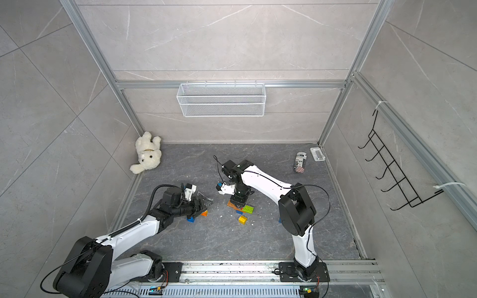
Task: Assemble a fork with lego
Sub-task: Assemble the lego brick with the lego brick, then move the lego brick at the center of the board.
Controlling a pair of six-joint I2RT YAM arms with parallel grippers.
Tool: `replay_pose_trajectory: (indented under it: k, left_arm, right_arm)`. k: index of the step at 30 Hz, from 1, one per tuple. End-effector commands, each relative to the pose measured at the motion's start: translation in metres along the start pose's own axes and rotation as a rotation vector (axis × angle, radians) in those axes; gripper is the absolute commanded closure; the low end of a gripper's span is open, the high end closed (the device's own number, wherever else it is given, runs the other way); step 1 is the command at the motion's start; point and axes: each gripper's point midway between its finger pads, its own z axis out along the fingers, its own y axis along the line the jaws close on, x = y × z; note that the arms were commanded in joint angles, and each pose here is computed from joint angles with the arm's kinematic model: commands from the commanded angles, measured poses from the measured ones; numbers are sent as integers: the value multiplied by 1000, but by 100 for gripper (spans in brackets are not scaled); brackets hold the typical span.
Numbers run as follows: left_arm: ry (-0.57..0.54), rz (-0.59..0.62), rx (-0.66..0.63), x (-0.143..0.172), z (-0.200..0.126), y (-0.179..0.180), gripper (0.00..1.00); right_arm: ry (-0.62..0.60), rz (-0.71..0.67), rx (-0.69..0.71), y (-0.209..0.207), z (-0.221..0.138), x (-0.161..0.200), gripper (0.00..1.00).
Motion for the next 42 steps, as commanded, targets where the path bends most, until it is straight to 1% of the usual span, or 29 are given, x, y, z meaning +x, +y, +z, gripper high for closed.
replay_pose_trajectory:
  k: [1,4,6,9,11,13,16,17,19,20,23,24,28,33,37,39,42]
  left_arm:
    - [-9,14,-1,-1,-4,0,27]
    - [-16,21,3,-2,-5,-2,27]
    - [-17,29,4,-3,-6,-4,27]
    - [-21,53,2,-7,-8,-10,27]
    - [-20,70,2,-9,-10,-14,27]
    - [-11,85,4,-10,-9,-17,27]
    - [7,91,14,-13,-7,-20,27]
    - [12,92,21,-15,-6,-22,27]
    - [27,95,33,-18,-3,-23,26]
    - [34,96,35,-19,-1,-22,26]
    - [47,84,46,-25,5,-14,26]
    - [51,78,51,-27,9,-10,26]
    - [90,47,64,-30,25,1,27]
    - [107,43,97,-35,35,-1,27]
    - [111,40,89,-38,36,-2,27]
    - [101,36,105,-39,35,-6,27]
    - [92,36,109,-41,35,-9,27]
  right_arm:
    - [-56,11,-1,6,-18,-5,48]
    - [-84,21,14,7,-30,-3,45]
    - [-89,50,24,4,-38,6,45]
    - [-95,106,63,-4,-49,29,45]
    - [-101,143,93,-9,-55,52,42]
    - [-79,157,133,-12,-55,79,40]
    - [-30,145,241,-19,-46,121,39]
    - [-33,141,276,-21,-45,133,39]
    - [-49,142,321,-26,-41,152,36]
    - [-60,140,348,-28,-39,161,31]
    - [-46,126,389,-31,-27,182,30]
    - [-41,123,400,-33,-20,186,29]
    - [-13,137,369,-43,3,188,27]
    - [15,187,293,-59,23,191,28]
    - [26,210,229,-52,36,195,29]
    - [19,212,237,-48,36,200,29]
    - [-14,216,232,-40,37,201,33]
